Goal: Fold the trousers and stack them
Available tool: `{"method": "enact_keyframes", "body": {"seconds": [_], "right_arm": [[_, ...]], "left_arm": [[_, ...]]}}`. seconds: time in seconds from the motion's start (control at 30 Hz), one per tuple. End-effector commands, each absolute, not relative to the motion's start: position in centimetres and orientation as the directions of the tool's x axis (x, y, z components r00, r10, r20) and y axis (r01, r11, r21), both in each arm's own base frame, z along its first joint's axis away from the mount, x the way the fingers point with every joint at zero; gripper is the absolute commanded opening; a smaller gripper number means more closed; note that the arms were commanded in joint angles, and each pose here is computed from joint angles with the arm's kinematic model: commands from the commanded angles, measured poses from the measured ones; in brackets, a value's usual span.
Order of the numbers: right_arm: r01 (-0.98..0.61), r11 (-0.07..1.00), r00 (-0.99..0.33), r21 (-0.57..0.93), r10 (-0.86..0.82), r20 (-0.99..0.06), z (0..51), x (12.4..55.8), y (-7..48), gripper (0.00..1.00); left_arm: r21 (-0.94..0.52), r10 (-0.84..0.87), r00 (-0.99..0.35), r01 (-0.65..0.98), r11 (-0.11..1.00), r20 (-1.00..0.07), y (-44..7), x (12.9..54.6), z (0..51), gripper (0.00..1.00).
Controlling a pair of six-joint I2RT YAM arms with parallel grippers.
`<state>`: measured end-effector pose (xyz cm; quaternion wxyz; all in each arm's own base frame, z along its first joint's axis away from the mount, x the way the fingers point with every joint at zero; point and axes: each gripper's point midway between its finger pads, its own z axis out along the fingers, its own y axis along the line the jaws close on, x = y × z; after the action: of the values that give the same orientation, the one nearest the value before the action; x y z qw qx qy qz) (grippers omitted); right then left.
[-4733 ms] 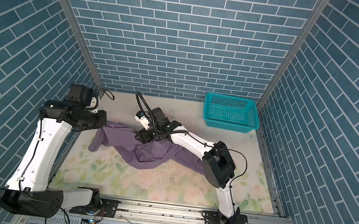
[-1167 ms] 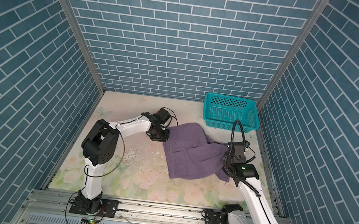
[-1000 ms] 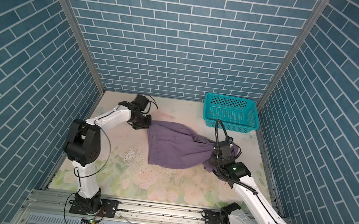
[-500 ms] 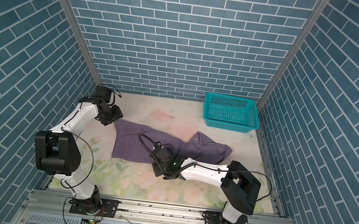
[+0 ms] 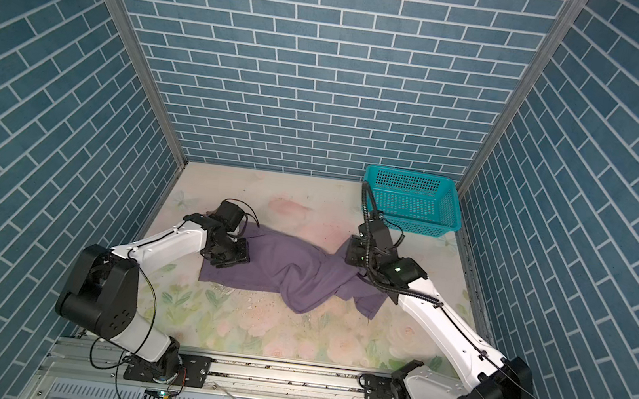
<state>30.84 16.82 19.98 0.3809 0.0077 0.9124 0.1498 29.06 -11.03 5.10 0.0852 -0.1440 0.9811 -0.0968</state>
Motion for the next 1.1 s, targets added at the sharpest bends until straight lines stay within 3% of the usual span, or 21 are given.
{"method": "enact_keyframes", "body": {"seconds": [0.0,0.27,0.53,0.7,0.87,0.97,1.07], "right_arm": [[0.023,0.966,-0.822,0.258,0.165,-0.545,14.8,29.7,13.6,0.34],[0.075,0.937,-0.883,0.341,0.222,-0.413,10.1,33.4,14.7,0.54],[0.145,0.899,-0.924,0.413,0.272,-0.269,5.3,34.2,17.0,0.6],[0.189,0.869,-0.923,0.458,0.317,-0.22,3.7,34.5,18.4,0.37],[0.13,0.898,-0.933,0.421,0.254,-0.255,5.2,34.5,19.4,0.25],[0.091,0.906,-0.929,0.412,0.226,-0.293,7.1,34.3,19.4,0.0],[0.066,0.916,-0.911,0.396,0.217,-0.35,9.6,33.9,18.5,0.0]], "left_arm": [[-0.215,-0.332,-0.932,-0.299,0.93,-0.142,-10.5,28.2,4.1,0.55],[-0.151,-0.348,-0.925,-0.326,0.933,-0.156,-7.5,26.1,4.0,0.58],[-0.147,-0.43,-0.893,-0.411,0.9,-0.131,-3.5,25.0,3.8,0.61],[-0.16,-0.499,-0.859,-0.479,0.863,-0.119,-2.1,25.0,3.7,0.62],[-0.164,-0.525,-0.842,-0.504,0.848,-0.122,-1.5,25.3,3.7,0.63],[-0.196,-0.528,-0.84,-0.501,0.843,-0.126,-1.8,25.8,4.2,0.63],[-0.233,-0.529,-0.837,-0.492,0.839,-0.141,-2.2,26.3,5.5,0.63]]}}
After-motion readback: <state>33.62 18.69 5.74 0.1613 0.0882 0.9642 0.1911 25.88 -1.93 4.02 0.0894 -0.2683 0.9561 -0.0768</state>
